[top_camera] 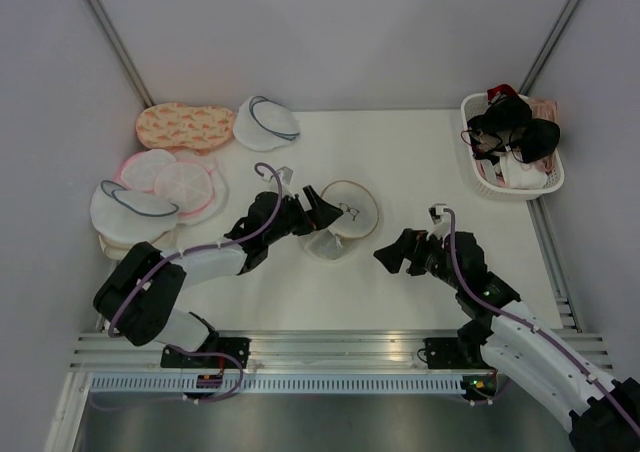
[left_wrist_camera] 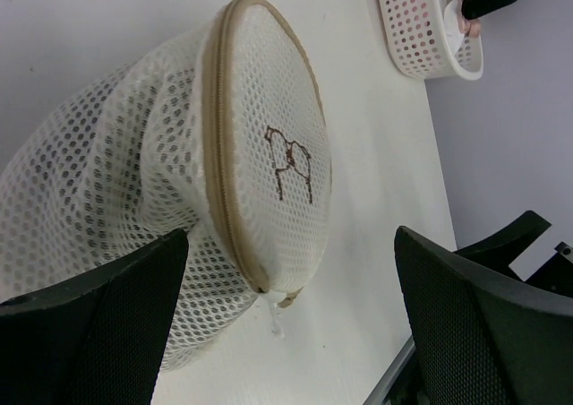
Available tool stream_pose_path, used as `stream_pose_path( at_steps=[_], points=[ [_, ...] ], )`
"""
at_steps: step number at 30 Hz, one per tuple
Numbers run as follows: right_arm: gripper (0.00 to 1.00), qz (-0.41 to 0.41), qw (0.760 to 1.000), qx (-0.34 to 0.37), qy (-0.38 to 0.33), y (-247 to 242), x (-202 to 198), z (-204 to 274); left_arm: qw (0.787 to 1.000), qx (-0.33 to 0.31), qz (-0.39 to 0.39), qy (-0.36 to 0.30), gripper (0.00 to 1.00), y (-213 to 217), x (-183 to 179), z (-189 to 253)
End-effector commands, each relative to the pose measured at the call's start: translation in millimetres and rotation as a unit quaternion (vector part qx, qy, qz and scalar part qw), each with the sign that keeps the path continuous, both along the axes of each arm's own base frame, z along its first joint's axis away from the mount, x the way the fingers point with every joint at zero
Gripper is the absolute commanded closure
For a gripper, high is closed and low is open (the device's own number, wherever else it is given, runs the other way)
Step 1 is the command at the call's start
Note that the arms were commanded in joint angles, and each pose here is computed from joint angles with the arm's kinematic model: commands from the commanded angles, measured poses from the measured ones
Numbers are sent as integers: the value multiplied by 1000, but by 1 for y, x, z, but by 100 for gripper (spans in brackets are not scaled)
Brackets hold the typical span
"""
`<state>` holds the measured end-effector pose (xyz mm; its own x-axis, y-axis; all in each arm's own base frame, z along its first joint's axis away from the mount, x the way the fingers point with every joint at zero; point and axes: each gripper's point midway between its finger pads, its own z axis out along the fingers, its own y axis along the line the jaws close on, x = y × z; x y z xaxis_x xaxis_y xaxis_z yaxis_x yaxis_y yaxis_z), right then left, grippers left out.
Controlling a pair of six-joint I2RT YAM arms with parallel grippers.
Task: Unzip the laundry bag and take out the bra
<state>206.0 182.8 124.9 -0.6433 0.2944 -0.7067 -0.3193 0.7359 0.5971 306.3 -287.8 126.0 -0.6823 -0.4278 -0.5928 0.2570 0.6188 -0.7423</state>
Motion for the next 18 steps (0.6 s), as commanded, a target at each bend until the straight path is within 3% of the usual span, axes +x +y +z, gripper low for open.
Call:
stream_pose_path(
  at_steps=[1, 4, 7, 10, 12, 13, 14, 15, 18],
  points=[
    [3, 4, 999, 18, -27, 8, 7, 9, 999, -29, 11, -34, 2, -18, 15, 32],
    [4, 4, 999, 15, -29, 10, 11, 8, 1000, -18, 5, -18, 3, -26, 14, 19],
    [5, 4, 999, 15, -33, 15, 16, 8, 1000, -6, 8, 3, 16, -28, 14, 4],
    [7, 3, 999, 16, -35, 20, 23, 7, 1000, -3, 13, 8, 47, -27, 14, 0],
    [9, 7, 999, 16, -33, 24, 26, 4, 1000, -3, 15, 9, 61, -27, 14, -1],
    [10, 9, 999, 15, -30, 28, 29, 2, 1000, -2, 15, 9, 79, -26, 14, 0],
    [12, 12, 999, 15, -29, 31, 29, 1, 1000, -3, 18, 13, 91, -25, 13, 0],
    [12, 14, 1000, 9, -22, 34, 30, -5, 1000, -4, 19, 16, 98, -25, 13, 0],
    [16, 19, 999, -1, -26, 44, 33, -6, 999, -15, 23, 17, 98, -25, 10, 6]
  ],
)
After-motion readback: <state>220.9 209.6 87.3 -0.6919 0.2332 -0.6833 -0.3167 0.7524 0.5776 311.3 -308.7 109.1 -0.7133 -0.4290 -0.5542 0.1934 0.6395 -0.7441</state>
